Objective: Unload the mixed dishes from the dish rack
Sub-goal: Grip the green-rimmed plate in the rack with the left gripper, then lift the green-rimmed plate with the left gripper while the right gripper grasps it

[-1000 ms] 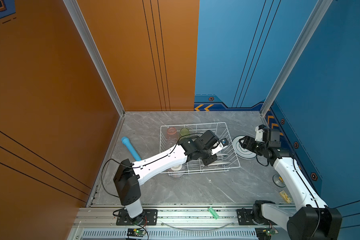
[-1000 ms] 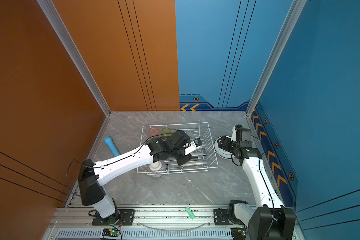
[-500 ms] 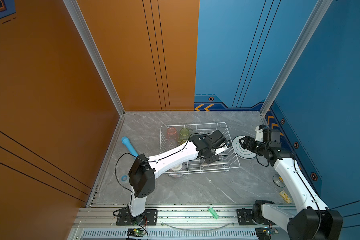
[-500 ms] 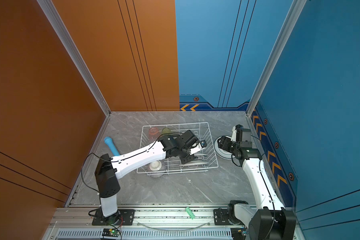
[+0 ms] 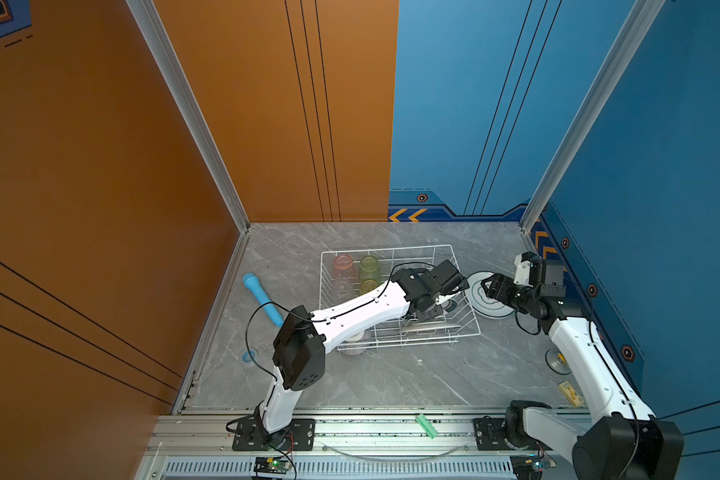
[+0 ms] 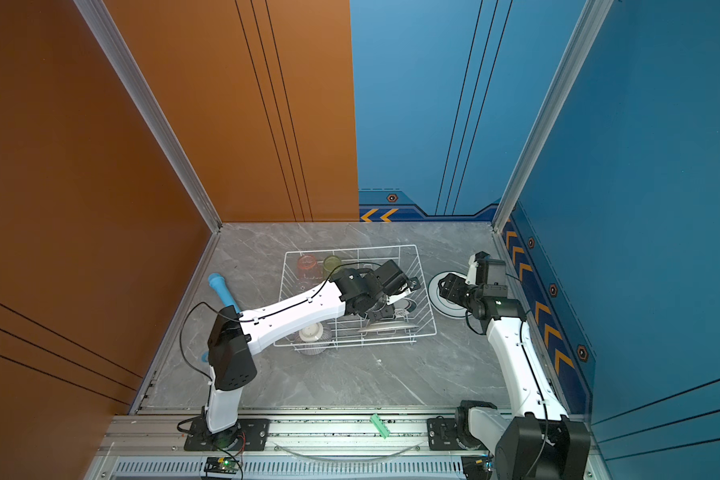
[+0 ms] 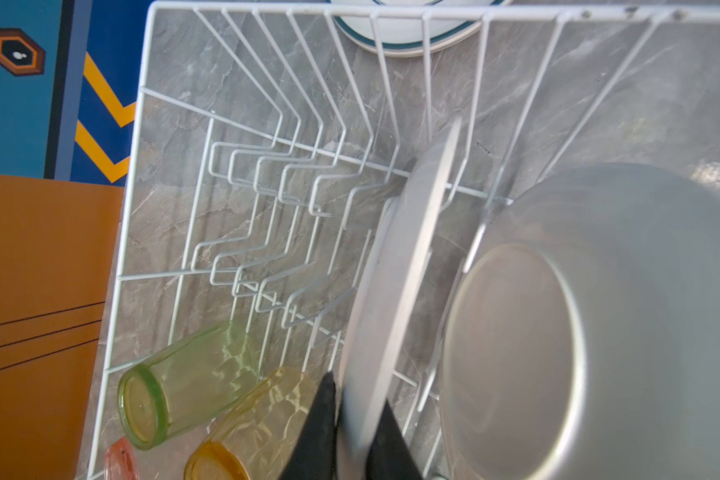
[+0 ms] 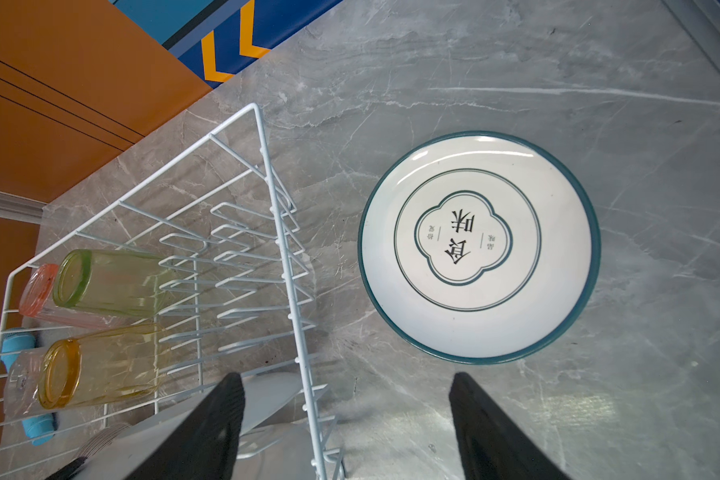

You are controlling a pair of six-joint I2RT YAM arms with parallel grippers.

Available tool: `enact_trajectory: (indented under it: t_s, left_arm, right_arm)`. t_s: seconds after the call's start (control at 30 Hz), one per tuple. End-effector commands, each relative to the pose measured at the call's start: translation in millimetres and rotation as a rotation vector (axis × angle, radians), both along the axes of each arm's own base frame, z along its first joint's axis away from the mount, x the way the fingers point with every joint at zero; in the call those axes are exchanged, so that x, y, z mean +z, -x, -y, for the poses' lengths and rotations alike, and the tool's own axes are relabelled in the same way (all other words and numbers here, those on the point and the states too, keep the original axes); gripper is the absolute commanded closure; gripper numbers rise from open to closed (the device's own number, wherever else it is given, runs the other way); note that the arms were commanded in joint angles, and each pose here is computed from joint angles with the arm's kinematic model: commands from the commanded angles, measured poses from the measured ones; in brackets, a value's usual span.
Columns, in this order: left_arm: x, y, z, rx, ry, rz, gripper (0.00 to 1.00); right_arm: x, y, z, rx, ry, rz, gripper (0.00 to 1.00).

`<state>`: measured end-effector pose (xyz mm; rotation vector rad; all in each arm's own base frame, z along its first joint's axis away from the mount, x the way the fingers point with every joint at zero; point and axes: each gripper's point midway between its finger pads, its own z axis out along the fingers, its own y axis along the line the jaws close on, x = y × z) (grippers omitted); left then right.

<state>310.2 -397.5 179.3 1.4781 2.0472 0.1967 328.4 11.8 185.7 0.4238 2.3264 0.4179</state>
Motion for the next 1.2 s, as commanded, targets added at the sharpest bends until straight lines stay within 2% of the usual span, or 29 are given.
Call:
enact_trajectory:
  t_s: [0.0, 0.3, 0.47, 0.87, 1.03, 1.17]
  left_arm:
    - [8.3, -7.4, -0.1, 0.034, -0.026, 0.06, 0.9]
    - [17.8, -15.9, -4.1, 0.077, -0.072, 0.16, 1.0]
    - [44.8, -18.5, -7.2, 0.112, -0.027, 0.274, 1.0]
    - [123.4, -9.2, -44.6, 0.202, 0.204, 0.317, 1.0]
    - [143.0, -13.8, -71.8, 0.261, 0.384, 0.217, 1.0]
    - [149.7, -18.3, -84.2, 0.279, 0.61, 0.07, 1.0]
  right_arm:
    - [4.0, 1.6, 0.0, 0.011, -0.004, 0.031, 0.24]
    - [3.9, 4.3, 1.9, 0.007, -0.013, 0.039, 0.24]
    - [5.0, 5.8, 1.7, 0.004, -0.017, 0.049, 0.24]
    - [13.6, 6.5, -5.0, 0.024, -0.051, 0.095, 0.24]
    - [23.4, 6.6, -16.5, 0.078, -0.095, 0.139, 0.24]
    - [44.2, 6.5, -45.9, 0.221, -0.226, 0.238, 0.24]
